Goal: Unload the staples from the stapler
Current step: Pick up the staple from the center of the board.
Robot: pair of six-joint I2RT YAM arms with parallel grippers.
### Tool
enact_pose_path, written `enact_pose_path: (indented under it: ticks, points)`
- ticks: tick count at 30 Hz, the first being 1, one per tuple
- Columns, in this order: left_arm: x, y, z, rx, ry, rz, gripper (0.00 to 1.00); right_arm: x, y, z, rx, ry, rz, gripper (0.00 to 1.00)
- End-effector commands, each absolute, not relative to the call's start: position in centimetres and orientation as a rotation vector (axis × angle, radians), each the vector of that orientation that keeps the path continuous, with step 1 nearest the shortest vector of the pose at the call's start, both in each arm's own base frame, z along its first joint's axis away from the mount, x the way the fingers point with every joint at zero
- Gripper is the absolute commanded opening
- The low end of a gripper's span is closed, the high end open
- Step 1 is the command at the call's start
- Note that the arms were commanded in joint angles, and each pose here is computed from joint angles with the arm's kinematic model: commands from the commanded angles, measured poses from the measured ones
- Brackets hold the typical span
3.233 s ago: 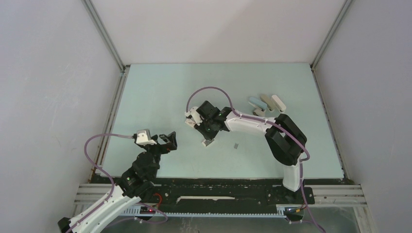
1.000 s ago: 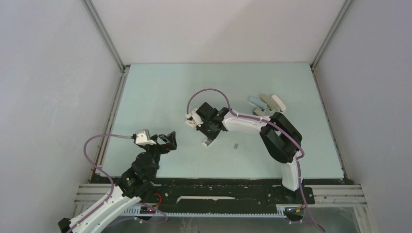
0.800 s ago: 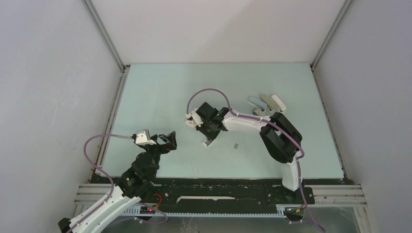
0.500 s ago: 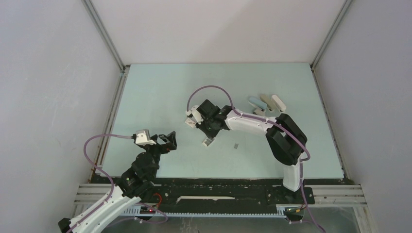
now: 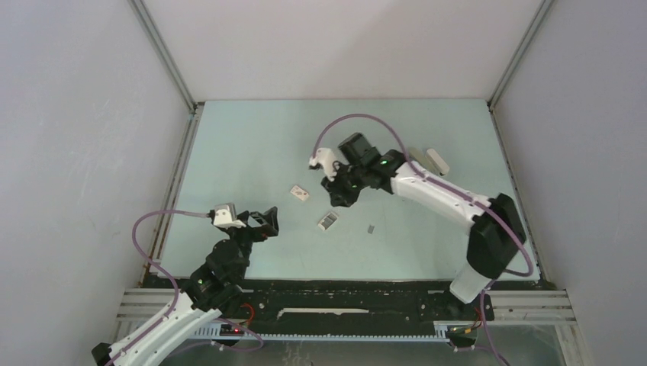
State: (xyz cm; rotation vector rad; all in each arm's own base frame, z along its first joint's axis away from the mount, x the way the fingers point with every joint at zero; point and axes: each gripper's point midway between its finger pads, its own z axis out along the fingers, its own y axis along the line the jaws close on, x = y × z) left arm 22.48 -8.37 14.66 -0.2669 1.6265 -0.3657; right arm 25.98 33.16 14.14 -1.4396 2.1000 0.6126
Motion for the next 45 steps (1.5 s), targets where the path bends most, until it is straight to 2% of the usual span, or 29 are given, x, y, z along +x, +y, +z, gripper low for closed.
enact_pose_path:
  ticks: [1, 8, 15, 30, 42, 45]
  points:
    - [22.4, -9.3, 14.4, -0.201, 1.616, -0.400, 1.00, 24.4, 30.8, 18.8, -1.452, 1.922, 0.841, 0.32]
    - [21.9, -11.7, 14.9, -0.147, 1.604, -0.550, 1.00, 24.2, 25.5, 21.4, -1.275, 1.799, 1.056, 0.38]
    - [21.4, -15.4, 15.2, -0.127, 1.592, -0.783, 1.00, 24.4, 22.0, 21.8, -1.100, 1.824, 1.258, 0.38]
    - [20.7, -20.9, 16.0, -0.025, 1.695, -1.012, 0.98, 25.3, 21.3, 21.9, -1.064, 1.843, 1.185, 0.39]
    - [20.2, -24.8, 17.2, 0.113, 1.751, -1.010, 0.94, 25.5, 21.0, 22.3, -1.049, 1.841, 1.170, 0.39]
    - [20.3, -25.9, 17.3, 0.141, 1.767, -0.993, 0.91, 25.9, 20.7, 22.4, -1.027, 1.851, 1.146, 0.39]
